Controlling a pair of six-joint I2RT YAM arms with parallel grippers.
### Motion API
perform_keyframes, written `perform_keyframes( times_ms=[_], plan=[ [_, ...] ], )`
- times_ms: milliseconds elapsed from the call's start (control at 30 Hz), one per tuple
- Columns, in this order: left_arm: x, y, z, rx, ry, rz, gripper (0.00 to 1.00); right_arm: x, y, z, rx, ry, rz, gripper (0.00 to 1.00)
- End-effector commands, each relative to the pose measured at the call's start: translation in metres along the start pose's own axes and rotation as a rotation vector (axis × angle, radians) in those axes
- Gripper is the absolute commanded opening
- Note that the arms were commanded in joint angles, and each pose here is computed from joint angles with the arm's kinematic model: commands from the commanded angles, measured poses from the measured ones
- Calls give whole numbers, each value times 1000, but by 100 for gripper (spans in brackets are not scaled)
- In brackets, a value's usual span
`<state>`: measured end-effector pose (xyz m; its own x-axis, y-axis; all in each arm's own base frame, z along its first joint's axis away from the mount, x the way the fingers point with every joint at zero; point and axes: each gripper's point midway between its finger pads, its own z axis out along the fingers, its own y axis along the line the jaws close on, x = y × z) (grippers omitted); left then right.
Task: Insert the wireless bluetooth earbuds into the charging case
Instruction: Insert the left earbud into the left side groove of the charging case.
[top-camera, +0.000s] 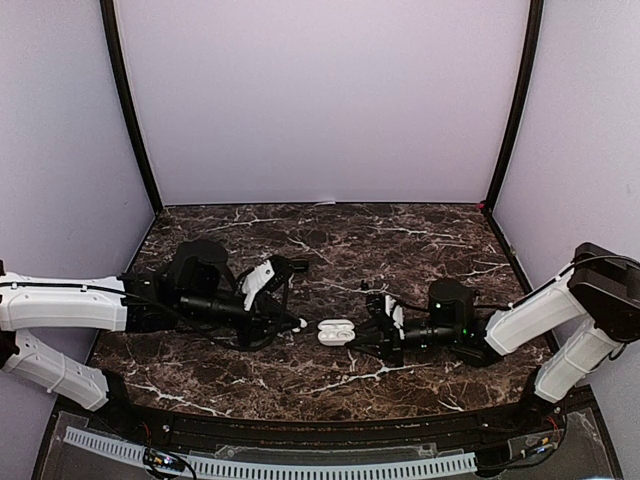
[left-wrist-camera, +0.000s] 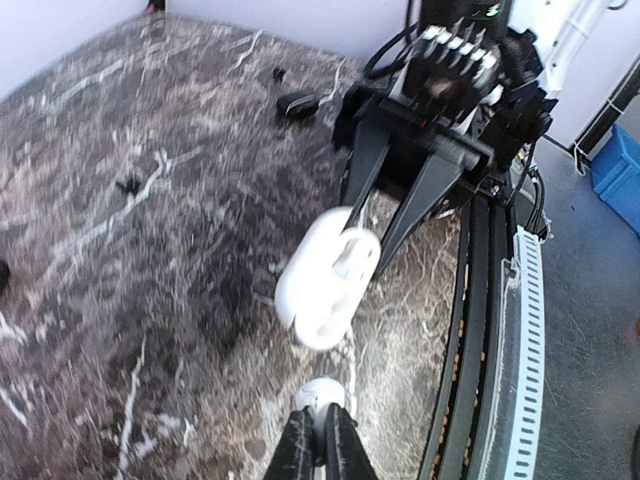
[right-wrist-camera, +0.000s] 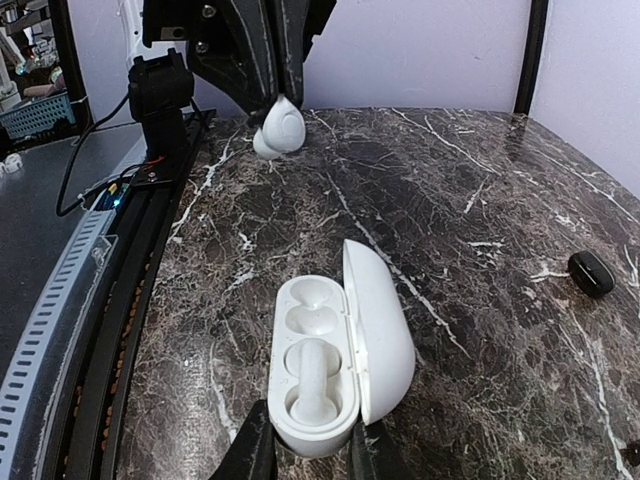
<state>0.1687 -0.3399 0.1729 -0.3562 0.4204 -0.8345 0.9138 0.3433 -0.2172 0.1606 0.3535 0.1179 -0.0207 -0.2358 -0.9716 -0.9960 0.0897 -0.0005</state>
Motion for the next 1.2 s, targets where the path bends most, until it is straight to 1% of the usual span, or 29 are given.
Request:
perform_keyframes(
  times_ms=[0, 133, 467, 900, 1167],
  plan=[
    [-27, -15, -3, 38, -132, 225, 7, -12, 2, 4, -38, -32, -13, 13],
    [-31, -15, 1, 34, -131, 280, 8, -11, 4, 5, -46, -28, -7, 13],
    [-38, -17, 12, 37, -120, 325, 8, -12, 5, 6, -61, -30, -5, 13],
    [-28, -25, 30, 61, -73, 432, 8, -13, 7, 7, -80, -30, 0, 13],
    [-14, -31, 40, 78, -33, 495, 8, -12, 8, 7, -85, -26, 1, 13]
  ],
)
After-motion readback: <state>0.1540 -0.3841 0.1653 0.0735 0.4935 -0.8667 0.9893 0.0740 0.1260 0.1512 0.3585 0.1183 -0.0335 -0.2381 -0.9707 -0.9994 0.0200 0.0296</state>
